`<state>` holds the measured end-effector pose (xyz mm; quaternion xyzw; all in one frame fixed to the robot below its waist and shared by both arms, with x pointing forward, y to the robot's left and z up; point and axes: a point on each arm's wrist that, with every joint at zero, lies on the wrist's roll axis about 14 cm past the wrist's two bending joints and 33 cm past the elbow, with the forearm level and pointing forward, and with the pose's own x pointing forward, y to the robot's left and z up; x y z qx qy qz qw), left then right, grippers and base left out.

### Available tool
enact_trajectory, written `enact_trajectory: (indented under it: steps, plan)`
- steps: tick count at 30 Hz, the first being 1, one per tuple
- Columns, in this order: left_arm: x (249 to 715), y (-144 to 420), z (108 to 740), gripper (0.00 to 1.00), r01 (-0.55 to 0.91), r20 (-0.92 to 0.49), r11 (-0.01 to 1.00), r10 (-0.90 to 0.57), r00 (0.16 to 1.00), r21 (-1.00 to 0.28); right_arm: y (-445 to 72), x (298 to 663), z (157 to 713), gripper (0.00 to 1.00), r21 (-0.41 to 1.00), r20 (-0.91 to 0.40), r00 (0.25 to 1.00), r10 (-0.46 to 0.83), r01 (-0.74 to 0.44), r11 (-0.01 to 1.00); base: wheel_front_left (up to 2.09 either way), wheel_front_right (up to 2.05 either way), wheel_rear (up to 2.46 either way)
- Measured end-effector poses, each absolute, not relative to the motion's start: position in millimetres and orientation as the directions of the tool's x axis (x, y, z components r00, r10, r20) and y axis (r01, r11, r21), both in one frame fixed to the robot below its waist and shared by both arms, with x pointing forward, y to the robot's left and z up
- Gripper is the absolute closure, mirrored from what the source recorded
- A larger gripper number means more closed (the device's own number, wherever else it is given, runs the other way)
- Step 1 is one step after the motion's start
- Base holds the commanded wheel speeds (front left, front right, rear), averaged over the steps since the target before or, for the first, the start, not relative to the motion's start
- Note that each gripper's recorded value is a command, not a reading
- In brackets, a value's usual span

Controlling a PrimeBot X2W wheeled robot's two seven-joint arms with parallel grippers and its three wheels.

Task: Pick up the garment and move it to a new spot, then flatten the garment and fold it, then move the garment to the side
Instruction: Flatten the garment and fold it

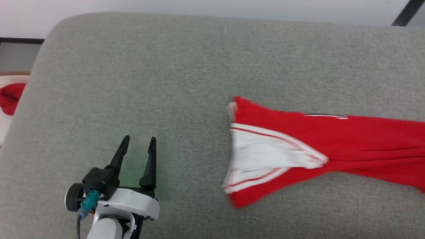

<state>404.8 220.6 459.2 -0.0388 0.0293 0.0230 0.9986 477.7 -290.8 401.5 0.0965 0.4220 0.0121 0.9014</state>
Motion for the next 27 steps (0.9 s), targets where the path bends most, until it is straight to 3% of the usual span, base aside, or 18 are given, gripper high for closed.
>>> enact_trajectory:
  steps: [8,13,18,27]
  plan:
    - [413,215,448,0.0,-0.032,-0.081,0.996,0.025,0.996,-0.08,-405,469,436,1.0,0.039,-0.666,0.72,-0.197,0.297,0.954,0.0,0.0,0.0]
    - [415,206,438,0.0,-0.008,-0.105,0.996,-0.001,0.995,-0.086,-403,466,434,1.0,0.085,-0.657,0.729,-0.192,0.325,0.942,0.0,0.0,0.0]
    - [415,202,442,0.0,-0.001,-0.094,0.996,-0.008,0.995,-0.093,-350,479,445,1.0,0.167,-0.63,0.775,-0.043,0.19,0.967,0.0,0.0,0.0]
    - [410,198,444,0.0,-0.004,-0.092,0.993,-0.007,0.996,-0.118,-208,474,487,1.0,0.286,-0.54,0.762,0.358,-0.234,0.929,0.0,0.0,0.0]
